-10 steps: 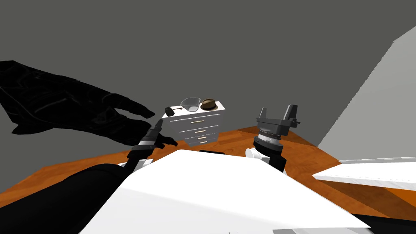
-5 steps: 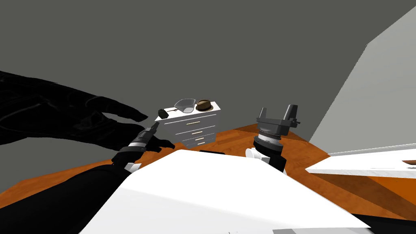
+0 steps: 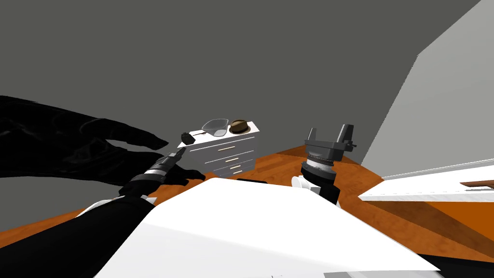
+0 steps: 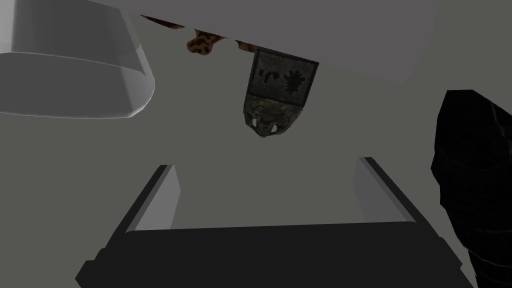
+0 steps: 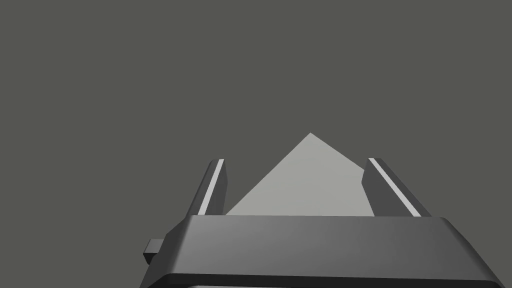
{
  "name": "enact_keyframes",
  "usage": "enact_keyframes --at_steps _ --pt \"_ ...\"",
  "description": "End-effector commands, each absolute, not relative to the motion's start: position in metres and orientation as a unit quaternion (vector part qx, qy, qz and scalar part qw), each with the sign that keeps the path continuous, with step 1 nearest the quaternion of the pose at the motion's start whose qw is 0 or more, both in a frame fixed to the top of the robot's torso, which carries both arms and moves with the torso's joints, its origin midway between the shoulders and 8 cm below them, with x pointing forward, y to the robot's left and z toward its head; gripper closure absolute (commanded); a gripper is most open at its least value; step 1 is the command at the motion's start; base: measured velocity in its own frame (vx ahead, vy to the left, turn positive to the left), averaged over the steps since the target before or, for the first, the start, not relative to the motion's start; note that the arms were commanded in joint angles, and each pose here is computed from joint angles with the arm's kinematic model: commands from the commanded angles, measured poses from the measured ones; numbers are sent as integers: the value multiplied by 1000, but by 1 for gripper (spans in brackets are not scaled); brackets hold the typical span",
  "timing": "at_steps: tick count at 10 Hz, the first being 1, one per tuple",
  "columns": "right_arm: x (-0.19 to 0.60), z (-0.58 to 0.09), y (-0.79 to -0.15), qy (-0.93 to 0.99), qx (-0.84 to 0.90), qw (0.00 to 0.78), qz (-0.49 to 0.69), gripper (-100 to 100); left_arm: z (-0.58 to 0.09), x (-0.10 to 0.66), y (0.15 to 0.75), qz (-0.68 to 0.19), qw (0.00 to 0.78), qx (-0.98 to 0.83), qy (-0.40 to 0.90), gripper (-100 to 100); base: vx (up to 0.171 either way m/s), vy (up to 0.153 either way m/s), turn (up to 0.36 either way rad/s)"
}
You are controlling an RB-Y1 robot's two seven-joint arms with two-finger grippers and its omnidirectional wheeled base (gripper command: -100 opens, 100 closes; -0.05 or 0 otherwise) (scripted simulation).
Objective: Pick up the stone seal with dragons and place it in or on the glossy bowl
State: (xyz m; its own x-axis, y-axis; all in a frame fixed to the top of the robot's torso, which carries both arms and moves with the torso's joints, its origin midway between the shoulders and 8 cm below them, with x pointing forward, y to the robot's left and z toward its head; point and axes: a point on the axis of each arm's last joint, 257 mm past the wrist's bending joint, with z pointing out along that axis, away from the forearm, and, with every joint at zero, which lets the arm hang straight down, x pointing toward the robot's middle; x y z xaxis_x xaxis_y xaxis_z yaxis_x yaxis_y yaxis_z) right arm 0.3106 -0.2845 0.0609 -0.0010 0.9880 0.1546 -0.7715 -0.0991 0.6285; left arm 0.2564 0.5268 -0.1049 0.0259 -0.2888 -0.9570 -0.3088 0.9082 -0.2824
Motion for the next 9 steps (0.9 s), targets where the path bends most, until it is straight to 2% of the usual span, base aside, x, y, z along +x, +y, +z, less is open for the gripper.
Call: enact_keyframes --at_steps 1,5,9 --pt "311 61 -285 187 290 645 682 0 -104 254 536 27 671 -210 710 -100 48 27 -74" --pt "311 61 -285 187 290 645 682 0 -104 250 552 64 648 -197 733 -100 57 15 -70" --pt "311 61 -285 187 290 645 682 0 -99 251 561 89 635 -184 745 -100 100 41 -82"
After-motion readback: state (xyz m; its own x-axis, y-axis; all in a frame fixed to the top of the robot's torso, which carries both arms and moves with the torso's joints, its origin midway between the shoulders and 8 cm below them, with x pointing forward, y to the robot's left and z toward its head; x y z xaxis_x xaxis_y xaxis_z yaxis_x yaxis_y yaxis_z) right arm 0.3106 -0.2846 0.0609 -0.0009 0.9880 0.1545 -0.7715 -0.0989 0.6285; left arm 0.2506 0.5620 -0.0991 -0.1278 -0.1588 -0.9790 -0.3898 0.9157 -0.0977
